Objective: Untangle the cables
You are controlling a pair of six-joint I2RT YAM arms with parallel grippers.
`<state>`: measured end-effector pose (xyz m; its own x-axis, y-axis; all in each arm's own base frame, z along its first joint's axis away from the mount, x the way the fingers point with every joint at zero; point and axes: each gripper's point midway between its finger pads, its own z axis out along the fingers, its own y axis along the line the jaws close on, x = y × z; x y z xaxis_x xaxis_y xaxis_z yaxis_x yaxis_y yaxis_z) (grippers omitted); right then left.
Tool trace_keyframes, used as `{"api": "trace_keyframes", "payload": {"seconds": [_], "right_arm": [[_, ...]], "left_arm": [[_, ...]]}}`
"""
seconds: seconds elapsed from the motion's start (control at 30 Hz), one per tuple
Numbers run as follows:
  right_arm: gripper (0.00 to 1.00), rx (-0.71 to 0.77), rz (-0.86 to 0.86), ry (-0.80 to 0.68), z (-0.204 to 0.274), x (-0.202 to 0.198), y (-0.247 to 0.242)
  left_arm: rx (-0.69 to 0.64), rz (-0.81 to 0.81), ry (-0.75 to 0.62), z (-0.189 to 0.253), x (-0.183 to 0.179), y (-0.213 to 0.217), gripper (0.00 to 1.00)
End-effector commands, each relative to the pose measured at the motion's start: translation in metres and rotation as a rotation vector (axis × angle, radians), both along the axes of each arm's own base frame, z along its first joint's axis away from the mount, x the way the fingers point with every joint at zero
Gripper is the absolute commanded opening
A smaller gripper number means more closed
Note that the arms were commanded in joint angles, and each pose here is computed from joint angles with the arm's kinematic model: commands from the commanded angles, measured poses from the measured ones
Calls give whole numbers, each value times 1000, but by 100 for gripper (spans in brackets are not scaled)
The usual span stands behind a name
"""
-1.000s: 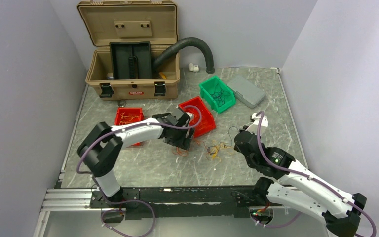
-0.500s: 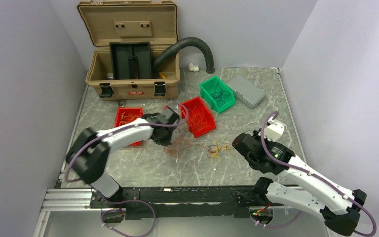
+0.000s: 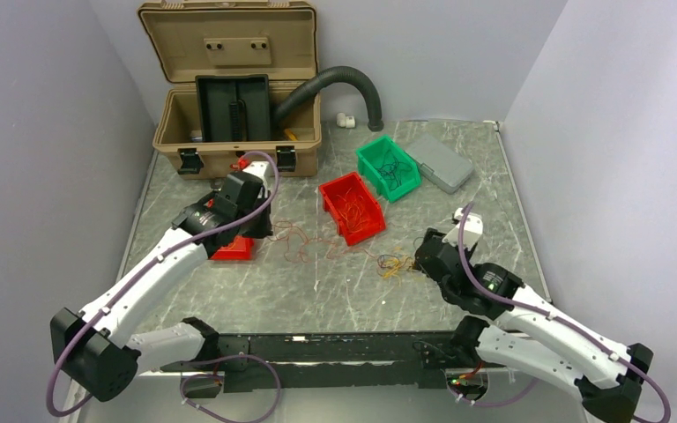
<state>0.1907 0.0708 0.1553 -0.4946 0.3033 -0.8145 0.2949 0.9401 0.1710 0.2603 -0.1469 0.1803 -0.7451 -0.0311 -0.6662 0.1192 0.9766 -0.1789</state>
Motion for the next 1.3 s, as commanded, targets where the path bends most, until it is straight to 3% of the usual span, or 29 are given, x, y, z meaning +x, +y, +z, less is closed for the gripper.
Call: {"api": "trace_keyframes", "payload": {"seconds": [0.0,0.17,0.4,0.47,0.53,0.63,0.7,0.87,0.97,1.13,1.2,1.27], "right_arm": [[74,111,365,-71,14,14,74],[88,106,430,31,-16,18,102],[90,29,406,206,-71,30,121],[82,6,356,267,-94,32,113],[64,16,242,328,-113,33,95],[53,19,75,389,-131,30,59],[45,27,-24,381,-132,28,36],[14,85,-306,297,-120,18,-21],[4,113,-437,256,-115,9,-45],[2,154,-397,231,-108,16,-40],[10,138,-280,235,-104,25,-28],[26,124,-176,245,-99,32,-16]], "left_arm": [[-120,-165,-64,28,2,-33,0],[-142,-211,-51,30,1,-42,0],[-110,-170,-54,31,1,-32,0],[-76,-120,-72,33,4,-22,0],[-34,-45,-83,36,7,-6,0],[42,123,-103,45,11,28,0],[75,239,-124,52,12,53,0],[57,429,-186,66,9,95,0],[24,483,-197,67,6,103,0],[-81,316,-228,72,10,73,0],[-151,105,-261,79,13,39,0],[-236,-59,-279,87,11,9,0]]}}
